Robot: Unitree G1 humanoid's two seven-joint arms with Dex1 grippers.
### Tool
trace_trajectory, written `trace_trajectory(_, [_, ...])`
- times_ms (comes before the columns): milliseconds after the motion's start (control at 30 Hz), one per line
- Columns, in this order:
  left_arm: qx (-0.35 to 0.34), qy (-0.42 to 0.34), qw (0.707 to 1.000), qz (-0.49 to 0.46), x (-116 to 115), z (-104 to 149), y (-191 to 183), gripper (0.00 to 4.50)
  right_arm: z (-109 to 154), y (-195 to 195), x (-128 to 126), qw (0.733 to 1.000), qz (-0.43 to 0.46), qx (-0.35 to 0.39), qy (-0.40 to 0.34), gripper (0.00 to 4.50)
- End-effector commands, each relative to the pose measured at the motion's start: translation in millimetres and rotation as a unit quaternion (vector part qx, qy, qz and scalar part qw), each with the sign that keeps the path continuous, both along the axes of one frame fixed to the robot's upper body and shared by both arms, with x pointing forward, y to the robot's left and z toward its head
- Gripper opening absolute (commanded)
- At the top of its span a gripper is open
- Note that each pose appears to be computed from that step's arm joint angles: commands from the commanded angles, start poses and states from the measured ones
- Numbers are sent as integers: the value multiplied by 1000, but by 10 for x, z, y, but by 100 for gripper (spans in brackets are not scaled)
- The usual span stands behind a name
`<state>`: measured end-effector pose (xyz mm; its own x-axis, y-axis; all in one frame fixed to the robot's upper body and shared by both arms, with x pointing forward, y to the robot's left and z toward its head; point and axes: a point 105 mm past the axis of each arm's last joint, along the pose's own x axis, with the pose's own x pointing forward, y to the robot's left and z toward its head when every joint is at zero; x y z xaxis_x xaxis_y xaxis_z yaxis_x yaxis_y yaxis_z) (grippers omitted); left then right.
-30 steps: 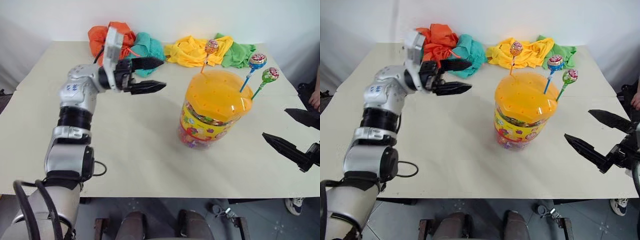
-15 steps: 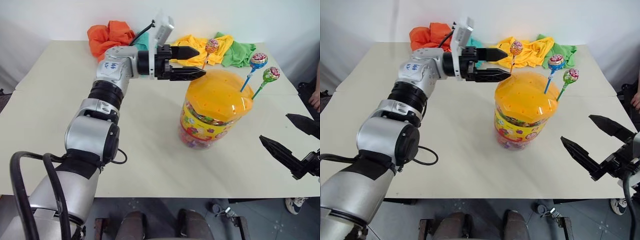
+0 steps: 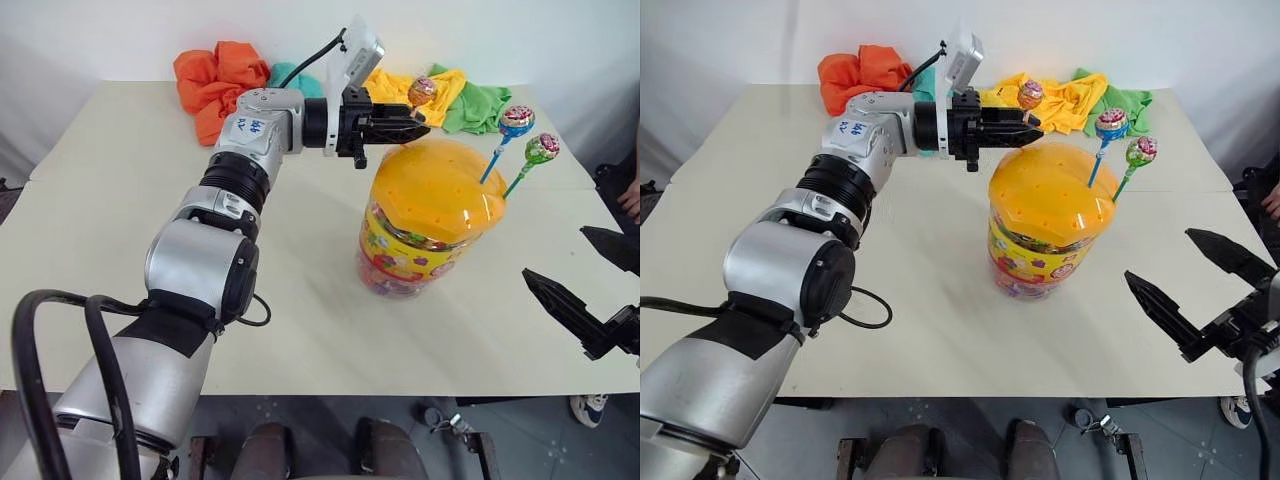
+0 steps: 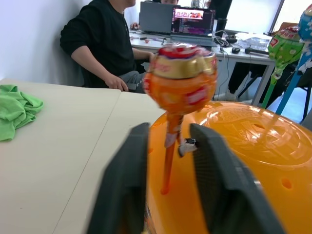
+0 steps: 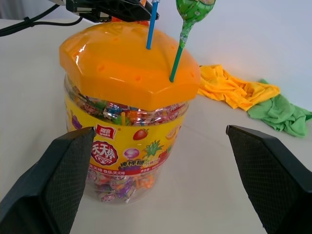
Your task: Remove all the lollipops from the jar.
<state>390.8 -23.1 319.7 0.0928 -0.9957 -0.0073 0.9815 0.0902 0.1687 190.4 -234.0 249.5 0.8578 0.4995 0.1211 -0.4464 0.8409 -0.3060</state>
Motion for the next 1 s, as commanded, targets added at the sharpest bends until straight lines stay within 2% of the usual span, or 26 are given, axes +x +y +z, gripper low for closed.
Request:
trace_trajectory(33, [-39, -37, 999, -7, -97, 416, -62, 6, 89, -11, -19, 1000, -6, -10, -24, 450])
trace_trajectory(267, [-88, -45, 995, 3, -135, 712, -41, 6, 121, -40, 20, 1000, -2, -16, -27, 450])
trace_trajectory(400, [-99, -31, 991, 80, 33, 780, 148, 6, 139, -46, 31, 999, 6, -20, -24, 450])
trace_trajectory(500, [-30, 21, 987, 159, 256, 482, 455, 6, 129, -78, 36, 1000, 7, -23, -14, 450])
trace_trajectory(633, [3, 68, 980, 187, 325, 247, 759, 6, 107, -101, 29, 999, 21, -29, 3, 450])
trace_trajectory(700, [42, 107, 971, 211, 349, 23, 966, 6, 74, -94, 11, 998, 41, -35, 20, 450])
trace_trajectory(800, [89, 145, 957, 234, 318, -293, 1195, 6, -31, -37, -18, 994, 81, -47, 53, 450])
trace_trajectory(1000, [185, 240, 903, 305, 91, -1027, 1570, 6, -139, 110, 45, 986, 139, -55, 80, 450])
